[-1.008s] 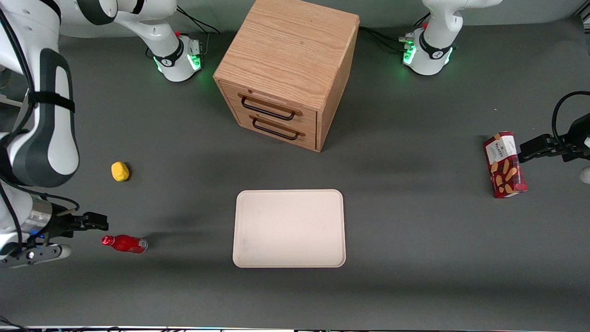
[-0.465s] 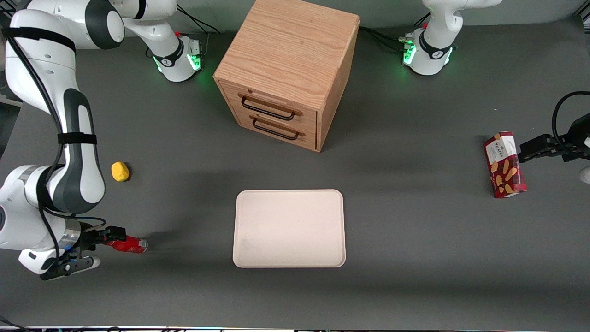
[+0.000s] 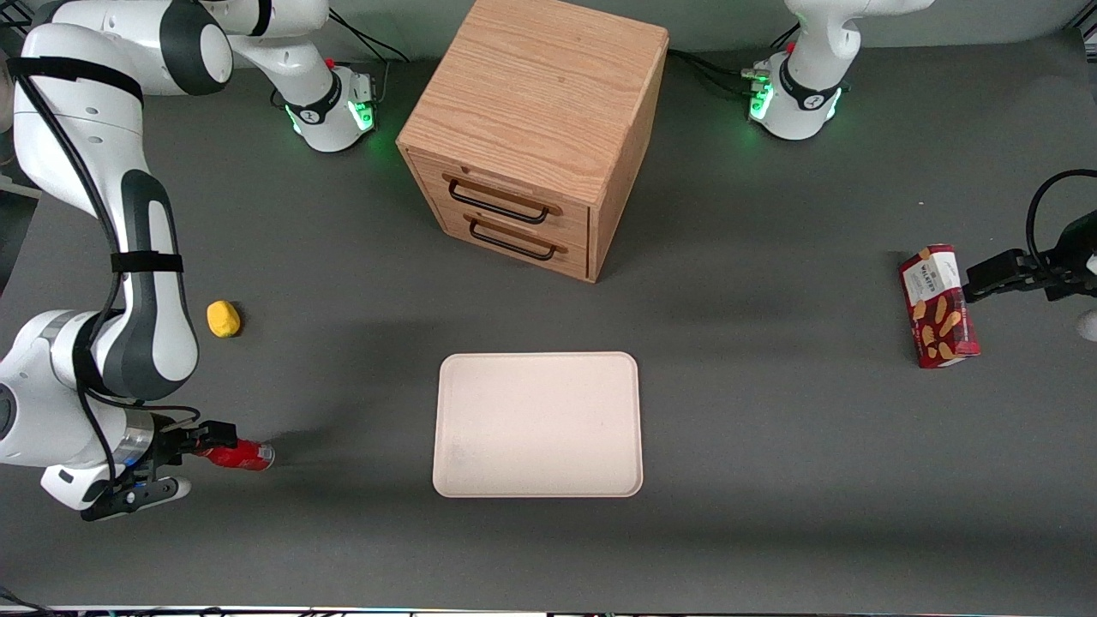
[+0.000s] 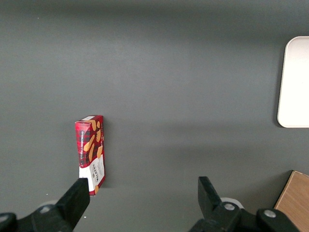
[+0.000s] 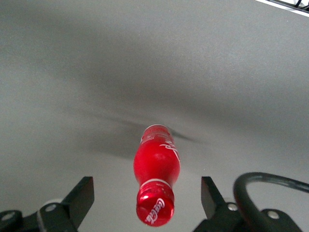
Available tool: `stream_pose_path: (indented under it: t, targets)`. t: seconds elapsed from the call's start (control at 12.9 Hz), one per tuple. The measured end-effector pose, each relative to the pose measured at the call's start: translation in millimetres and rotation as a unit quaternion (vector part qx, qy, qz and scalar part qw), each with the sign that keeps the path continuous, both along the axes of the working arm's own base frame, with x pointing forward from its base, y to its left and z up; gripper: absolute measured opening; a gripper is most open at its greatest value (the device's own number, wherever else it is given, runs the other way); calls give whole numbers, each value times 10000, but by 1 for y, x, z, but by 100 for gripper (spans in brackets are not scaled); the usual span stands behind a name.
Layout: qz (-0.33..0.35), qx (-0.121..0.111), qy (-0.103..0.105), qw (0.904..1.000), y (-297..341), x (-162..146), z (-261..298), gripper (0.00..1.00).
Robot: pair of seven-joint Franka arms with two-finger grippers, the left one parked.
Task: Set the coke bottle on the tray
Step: 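Close the right gripper around the middle of the red bottle, then lift the bottle and carry it over the cream tray's edge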
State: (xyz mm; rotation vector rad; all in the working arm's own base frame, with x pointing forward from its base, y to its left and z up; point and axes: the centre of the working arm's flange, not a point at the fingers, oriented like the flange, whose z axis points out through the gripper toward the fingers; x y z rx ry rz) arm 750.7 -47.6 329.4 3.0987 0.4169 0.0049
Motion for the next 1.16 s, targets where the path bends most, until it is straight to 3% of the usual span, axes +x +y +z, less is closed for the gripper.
stream_pose_path:
  t: [0.16, 0.23, 0.47, 0.54, 0.7, 1.16]
  targets:
    - [86, -1, 13, 10000, -2, 0, -1, 85]
    - [106, -1, 20, 9999, -2, 0, -2, 85]
    - [122, 0, 37, 9999, -3, -1, -3, 50]
    - [133, 0, 43, 9999, -3, -1, -3, 49]
    - [186, 3, 47, 9998, -4, -1, -4, 31]
    - [231, 2, 29, 9997, -4, -1, -1, 31]
